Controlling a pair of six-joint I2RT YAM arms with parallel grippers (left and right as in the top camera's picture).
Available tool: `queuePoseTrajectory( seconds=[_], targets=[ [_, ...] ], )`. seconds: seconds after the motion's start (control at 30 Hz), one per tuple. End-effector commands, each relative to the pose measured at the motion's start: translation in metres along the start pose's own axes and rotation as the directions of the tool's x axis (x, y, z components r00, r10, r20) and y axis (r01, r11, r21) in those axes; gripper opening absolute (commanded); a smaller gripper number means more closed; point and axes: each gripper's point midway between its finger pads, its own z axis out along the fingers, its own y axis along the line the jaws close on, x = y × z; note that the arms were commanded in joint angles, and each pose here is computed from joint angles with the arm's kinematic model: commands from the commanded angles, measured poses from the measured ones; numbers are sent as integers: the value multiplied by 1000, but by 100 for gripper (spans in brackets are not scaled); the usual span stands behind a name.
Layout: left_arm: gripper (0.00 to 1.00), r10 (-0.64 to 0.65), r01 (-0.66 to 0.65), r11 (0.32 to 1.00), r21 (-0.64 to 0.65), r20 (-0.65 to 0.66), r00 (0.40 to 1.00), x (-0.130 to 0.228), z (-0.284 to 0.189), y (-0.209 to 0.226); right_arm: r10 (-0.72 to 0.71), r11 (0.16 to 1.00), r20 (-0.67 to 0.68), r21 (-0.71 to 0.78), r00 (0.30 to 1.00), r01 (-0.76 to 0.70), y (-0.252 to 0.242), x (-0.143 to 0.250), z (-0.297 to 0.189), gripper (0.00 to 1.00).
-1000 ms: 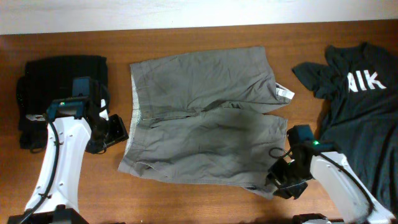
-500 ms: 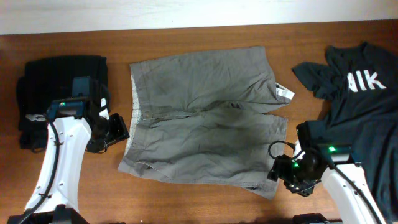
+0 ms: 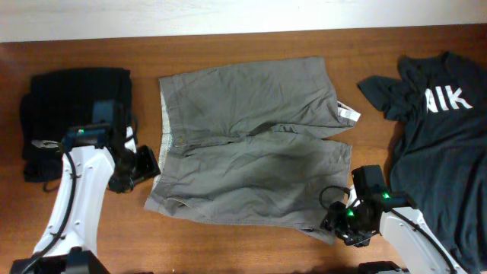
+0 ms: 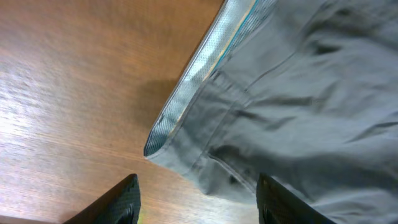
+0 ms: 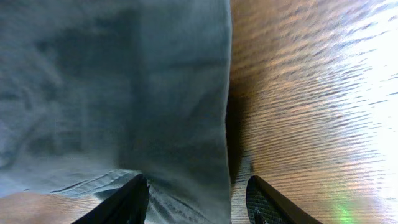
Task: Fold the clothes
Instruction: 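Move both grippers to the bottom leg hems of the shorts, then grasp the left and right leg hems with both grippers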
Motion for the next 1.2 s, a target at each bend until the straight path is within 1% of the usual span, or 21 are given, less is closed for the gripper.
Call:
queuePoseTrajectory(
  seconds=[0.0, 0.2, 0.4, 0.63, 0.83, 0.9, 0.97, 1.17],
  targets=[
    [60, -11, 11, 1000, 1, -46, 999, 16, 19, 4, 8, 1000, -21, -21, 1000, -9, 4, 3, 3, 55],
    [60, -22, 29, 998, 55, -117, 993, 36, 37, -1, 8, 1000, -20, -22, 1000, -8, 4, 3, 3, 55],
    [60, -115, 121, 992, 35, -148, 982, 46, 45, 2, 7, 1000, -19, -22, 1000, -8, 4, 2, 3, 55],
    [60, -220, 229, 972, 48, -135, 966, 46, 61, 1, 7, 1000, -19, -22, 1000, -8, 4, 2, 3, 55],
    [59, -222, 230, 971, 68, -111, 969, 44, 72, 0, 7, 1000, -19, -23, 1000, -8, 4, 2, 3, 55],
    [56, -222, 230, 971, 70, -107, 969, 44, 74, 0, 7, 1000, -19, -23, 1000, -7, 4, 2, 3, 56],
    [55, -222, 230, 971, 69, -110, 969, 45, 76, 0, 6, 1000, -16, -24, 1000, -6, 4, 2, 3, 59],
    [55, -224, 242, 966, 93, -172, 959, 58, 76, -5, 4, 1000, -11, -26, 1000, -5, 5, 0, 3, 61]
  ],
)
